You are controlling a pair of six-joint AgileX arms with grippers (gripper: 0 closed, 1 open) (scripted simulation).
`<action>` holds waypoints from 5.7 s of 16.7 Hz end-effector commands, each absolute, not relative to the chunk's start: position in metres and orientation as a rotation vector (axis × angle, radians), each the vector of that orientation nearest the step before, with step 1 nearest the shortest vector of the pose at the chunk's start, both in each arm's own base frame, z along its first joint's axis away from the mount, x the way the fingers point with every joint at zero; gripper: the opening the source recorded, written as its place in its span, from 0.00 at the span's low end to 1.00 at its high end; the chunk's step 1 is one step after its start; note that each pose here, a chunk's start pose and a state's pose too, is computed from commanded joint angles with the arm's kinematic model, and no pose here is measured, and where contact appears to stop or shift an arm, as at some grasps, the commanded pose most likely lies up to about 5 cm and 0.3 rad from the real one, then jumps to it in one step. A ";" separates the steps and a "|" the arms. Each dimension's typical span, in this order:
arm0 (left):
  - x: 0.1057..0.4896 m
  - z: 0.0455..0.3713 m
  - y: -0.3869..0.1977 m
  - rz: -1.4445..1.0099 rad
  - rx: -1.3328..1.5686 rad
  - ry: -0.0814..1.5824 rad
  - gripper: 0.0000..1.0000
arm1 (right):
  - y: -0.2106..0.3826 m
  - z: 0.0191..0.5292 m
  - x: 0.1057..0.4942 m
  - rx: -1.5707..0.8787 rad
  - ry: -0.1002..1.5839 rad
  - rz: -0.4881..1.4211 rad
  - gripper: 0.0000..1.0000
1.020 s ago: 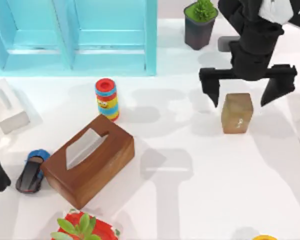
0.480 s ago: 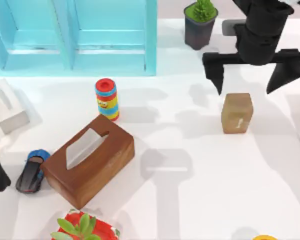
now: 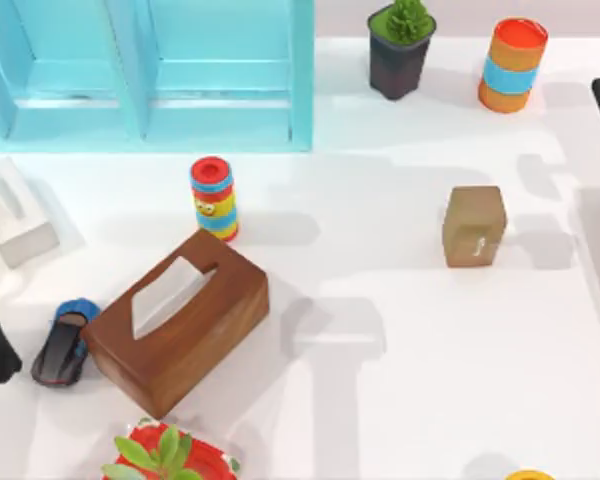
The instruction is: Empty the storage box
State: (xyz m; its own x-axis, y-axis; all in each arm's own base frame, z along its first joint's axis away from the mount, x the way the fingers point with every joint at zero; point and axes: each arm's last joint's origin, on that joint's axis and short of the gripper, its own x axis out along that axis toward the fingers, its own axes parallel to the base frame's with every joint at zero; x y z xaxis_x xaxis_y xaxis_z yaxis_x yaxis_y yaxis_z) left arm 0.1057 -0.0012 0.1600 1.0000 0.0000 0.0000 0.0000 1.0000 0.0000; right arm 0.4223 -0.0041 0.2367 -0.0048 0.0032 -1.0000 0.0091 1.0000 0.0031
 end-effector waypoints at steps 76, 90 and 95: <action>0.106 0.160 -0.001 0.000 0.000 0.000 1.00 | -0.163 0.290 0.356 0.033 1.567 -0.024 0.00; 0.106 0.160 -0.001 0.000 0.000 0.000 1.00 | 0.072 0.233 0.358 0.023 1.548 -0.053 0.00; 0.106 0.160 -0.001 0.000 0.000 0.000 1.00 | 0.128 0.207 0.328 0.010 1.543 -0.041 0.00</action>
State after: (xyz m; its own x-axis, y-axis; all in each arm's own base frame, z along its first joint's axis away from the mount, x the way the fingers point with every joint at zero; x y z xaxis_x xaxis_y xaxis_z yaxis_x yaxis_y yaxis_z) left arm 0.1057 -0.0012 0.1600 1.0000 0.0000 0.0000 0.0000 1.0000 0.0000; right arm 0.3284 0.1284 0.2074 0.0271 -0.0197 -0.9994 0.0328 0.9993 -0.0188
